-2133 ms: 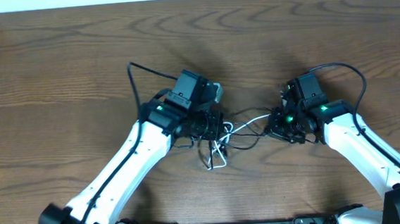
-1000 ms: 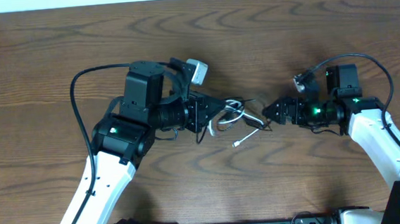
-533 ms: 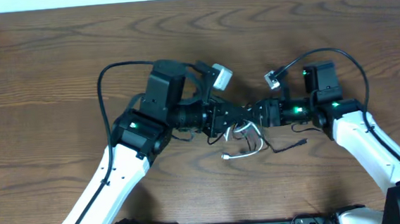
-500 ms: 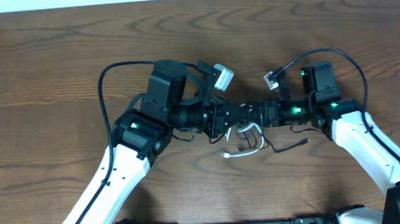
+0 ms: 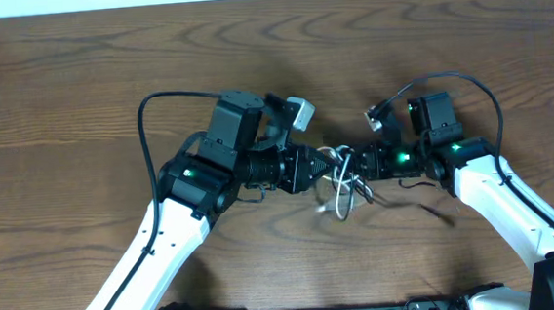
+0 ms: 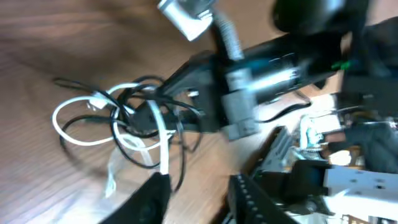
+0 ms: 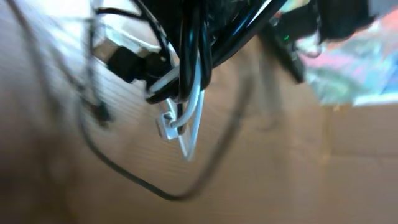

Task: Untangle cables

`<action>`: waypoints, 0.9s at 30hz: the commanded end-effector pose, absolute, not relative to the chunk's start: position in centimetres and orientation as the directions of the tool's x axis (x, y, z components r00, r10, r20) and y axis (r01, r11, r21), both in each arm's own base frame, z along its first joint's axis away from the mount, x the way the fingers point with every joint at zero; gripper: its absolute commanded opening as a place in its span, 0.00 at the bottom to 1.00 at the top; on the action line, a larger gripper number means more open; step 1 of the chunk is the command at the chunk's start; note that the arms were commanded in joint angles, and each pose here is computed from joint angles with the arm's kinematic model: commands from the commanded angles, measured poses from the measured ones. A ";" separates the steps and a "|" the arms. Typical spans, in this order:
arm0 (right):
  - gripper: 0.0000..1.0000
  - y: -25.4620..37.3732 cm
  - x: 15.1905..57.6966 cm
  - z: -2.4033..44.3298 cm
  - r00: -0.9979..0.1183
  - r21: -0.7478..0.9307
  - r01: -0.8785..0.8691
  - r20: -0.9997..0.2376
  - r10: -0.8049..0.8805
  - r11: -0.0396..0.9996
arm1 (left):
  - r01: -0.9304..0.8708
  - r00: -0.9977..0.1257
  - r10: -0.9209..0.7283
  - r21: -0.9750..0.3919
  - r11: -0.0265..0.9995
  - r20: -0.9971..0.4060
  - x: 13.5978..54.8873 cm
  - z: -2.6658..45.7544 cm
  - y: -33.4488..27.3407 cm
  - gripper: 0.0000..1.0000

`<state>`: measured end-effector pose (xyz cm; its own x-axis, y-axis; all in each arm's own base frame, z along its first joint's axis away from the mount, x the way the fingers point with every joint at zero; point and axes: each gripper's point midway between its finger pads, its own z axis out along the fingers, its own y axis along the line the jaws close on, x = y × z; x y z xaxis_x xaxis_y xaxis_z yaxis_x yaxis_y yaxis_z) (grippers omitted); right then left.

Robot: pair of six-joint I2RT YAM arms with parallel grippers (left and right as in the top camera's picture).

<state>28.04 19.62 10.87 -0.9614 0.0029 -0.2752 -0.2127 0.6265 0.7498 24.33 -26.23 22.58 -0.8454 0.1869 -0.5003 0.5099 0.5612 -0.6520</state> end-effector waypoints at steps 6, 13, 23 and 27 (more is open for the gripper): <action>0.07 23.2 25.7 17.3 -0.871 0.843 -0.492 -0.470 -0.144 0.220 | 0.474 -0.860 0.184 -0.614 0.631 -0.476 25.5 20.8 -25.7 0.38; 0.11 23.4 25.3 18.2 -0.859 0.844 -0.510 -0.489 -0.152 0.166 | 0.450 -0.870 0.181 -0.591 0.669 -0.458 26.2 19.5 -25.4 0.38; 0.21 22.3 27.0 14.9 -0.914 0.832 -0.398 -0.394 -0.094 0.385 | 0.399 -0.886 0.171 -0.521 0.754 -0.431 26.8 17.7 -24.0 0.39; 0.22 16.4 27.8 7.4 -0.976 0.596 -0.072 -0.206 0.066 0.800 | 0.319 -0.921 0.174 -0.418 0.850 -0.349 26.4 14.9 -21.5 0.40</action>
